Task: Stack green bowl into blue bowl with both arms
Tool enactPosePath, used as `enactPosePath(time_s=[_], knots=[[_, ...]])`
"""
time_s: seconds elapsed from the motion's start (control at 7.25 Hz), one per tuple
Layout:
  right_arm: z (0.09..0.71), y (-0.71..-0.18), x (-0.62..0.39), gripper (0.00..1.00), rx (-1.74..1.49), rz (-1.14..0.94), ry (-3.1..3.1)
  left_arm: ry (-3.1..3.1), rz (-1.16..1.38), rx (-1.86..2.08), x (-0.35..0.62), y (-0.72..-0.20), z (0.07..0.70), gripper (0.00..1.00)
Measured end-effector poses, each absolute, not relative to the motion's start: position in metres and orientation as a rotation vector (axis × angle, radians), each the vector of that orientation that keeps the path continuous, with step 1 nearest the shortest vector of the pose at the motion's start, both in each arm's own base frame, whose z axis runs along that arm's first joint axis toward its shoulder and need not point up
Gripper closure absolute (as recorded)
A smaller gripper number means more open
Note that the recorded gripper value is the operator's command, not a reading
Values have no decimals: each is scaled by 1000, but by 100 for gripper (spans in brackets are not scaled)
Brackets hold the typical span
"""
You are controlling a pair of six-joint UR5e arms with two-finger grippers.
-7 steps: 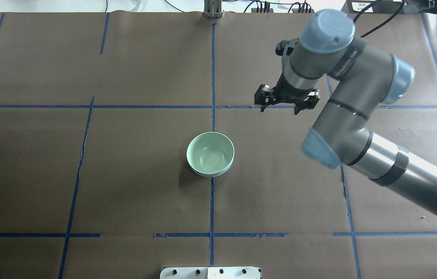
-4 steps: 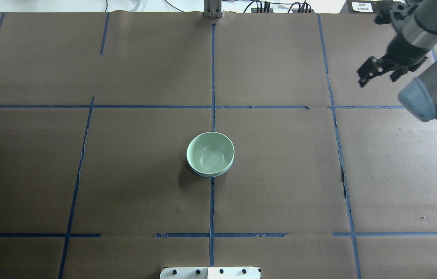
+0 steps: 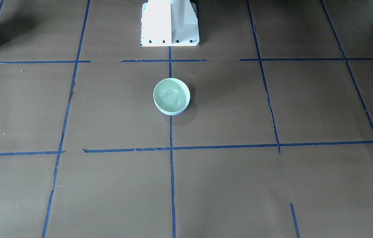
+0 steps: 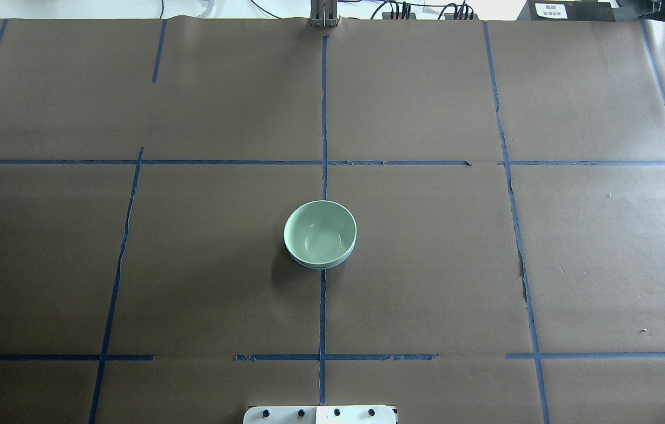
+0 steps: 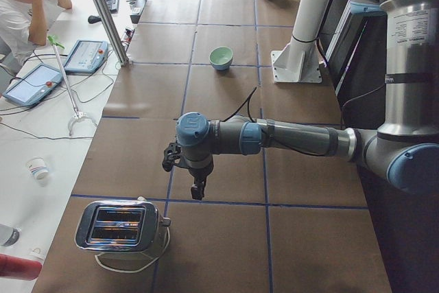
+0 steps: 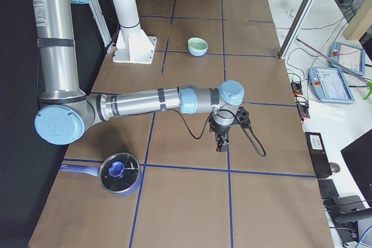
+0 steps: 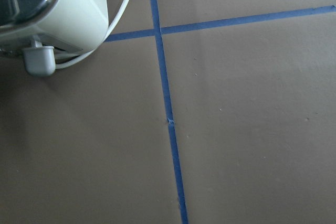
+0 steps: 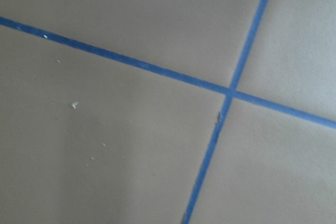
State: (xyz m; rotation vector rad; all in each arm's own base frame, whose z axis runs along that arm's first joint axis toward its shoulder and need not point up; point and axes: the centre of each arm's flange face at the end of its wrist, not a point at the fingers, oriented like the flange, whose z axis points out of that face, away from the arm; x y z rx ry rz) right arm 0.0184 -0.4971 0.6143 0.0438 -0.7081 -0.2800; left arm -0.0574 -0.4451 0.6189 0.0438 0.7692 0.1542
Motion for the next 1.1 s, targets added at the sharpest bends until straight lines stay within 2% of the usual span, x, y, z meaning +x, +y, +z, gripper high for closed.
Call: enactPosePath(time_s=[0.41,1.1], knots=[[665,-437,50,0,-29,-205,-718,682,148,24,-65,-430,632,0],[663,-430,50,0,-25,-201,-737,668,150,23,-66,-428,632,0]])
